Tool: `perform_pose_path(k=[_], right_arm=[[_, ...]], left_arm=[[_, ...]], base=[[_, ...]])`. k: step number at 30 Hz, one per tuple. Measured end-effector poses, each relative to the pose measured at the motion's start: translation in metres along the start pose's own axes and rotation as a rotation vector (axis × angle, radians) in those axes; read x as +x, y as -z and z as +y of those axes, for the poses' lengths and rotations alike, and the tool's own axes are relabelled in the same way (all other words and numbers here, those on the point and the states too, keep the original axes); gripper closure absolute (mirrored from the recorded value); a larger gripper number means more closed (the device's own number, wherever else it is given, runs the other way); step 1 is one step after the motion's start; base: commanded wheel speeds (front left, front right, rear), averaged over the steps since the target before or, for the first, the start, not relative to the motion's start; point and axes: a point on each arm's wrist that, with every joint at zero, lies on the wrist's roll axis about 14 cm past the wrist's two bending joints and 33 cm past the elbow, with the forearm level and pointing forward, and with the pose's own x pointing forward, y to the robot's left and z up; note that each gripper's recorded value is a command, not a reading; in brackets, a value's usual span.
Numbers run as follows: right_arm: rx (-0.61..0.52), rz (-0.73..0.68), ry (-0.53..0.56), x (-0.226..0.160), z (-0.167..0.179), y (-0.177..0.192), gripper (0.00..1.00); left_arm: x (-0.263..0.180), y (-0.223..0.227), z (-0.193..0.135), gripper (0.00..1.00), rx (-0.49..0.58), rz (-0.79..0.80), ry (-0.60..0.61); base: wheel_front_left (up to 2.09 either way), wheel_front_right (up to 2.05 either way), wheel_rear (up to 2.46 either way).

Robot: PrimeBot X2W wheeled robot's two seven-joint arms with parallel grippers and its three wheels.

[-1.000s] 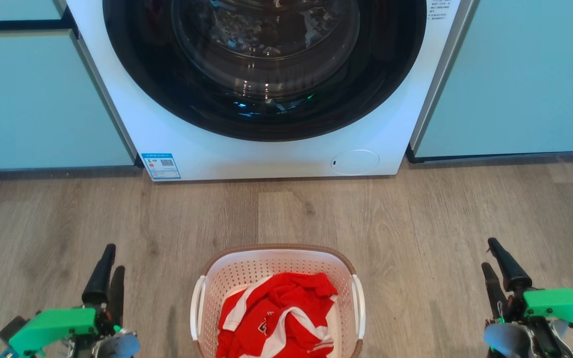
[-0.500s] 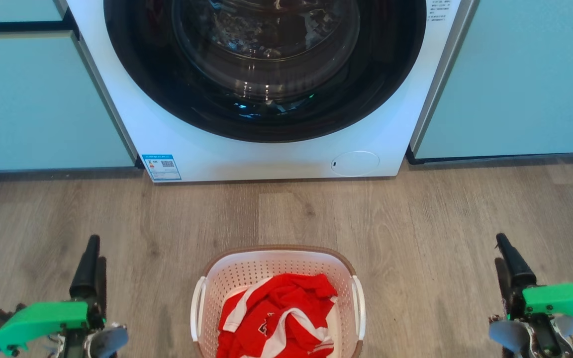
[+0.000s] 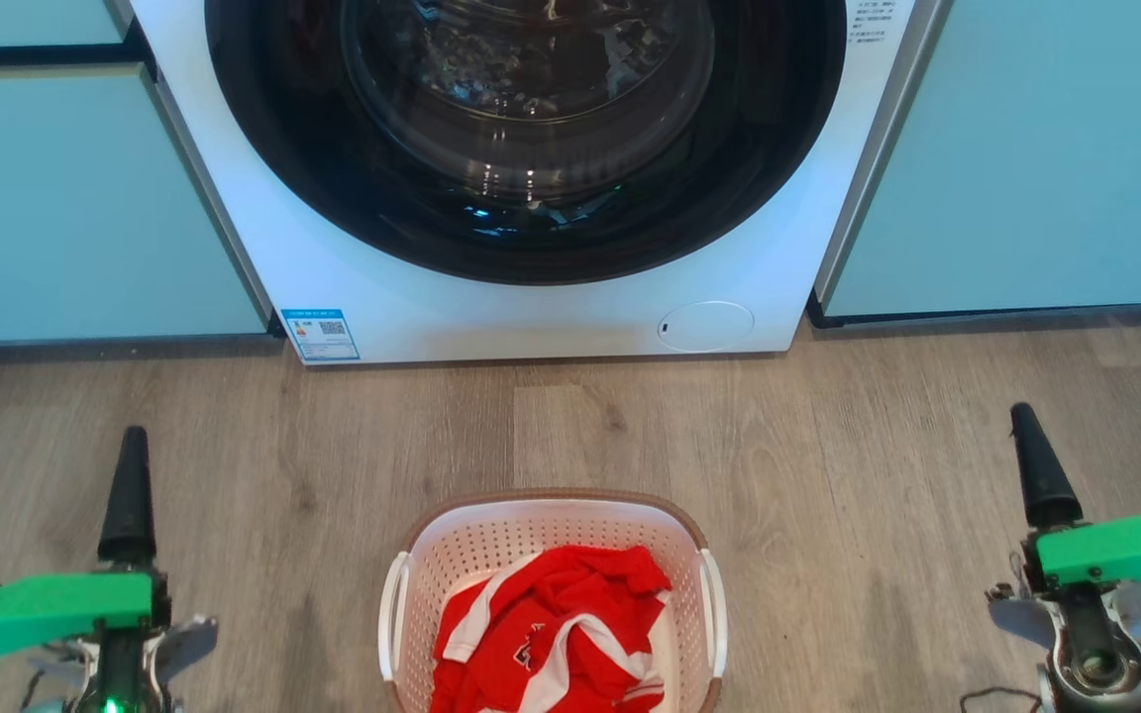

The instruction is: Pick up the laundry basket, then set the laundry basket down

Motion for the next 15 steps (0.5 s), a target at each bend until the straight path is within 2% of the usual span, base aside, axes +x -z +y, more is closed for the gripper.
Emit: perform_pose_path(k=[15], right_arm=[[-0.317, -0.030, -0.173, 0.013, 0.057, 0.001, 0.00]], left_arm=[[0.008, -0.005, -0.046, 0.00, 0.324, -0.056, 0.062]], base=[[0.00, 0.00, 0.00]])
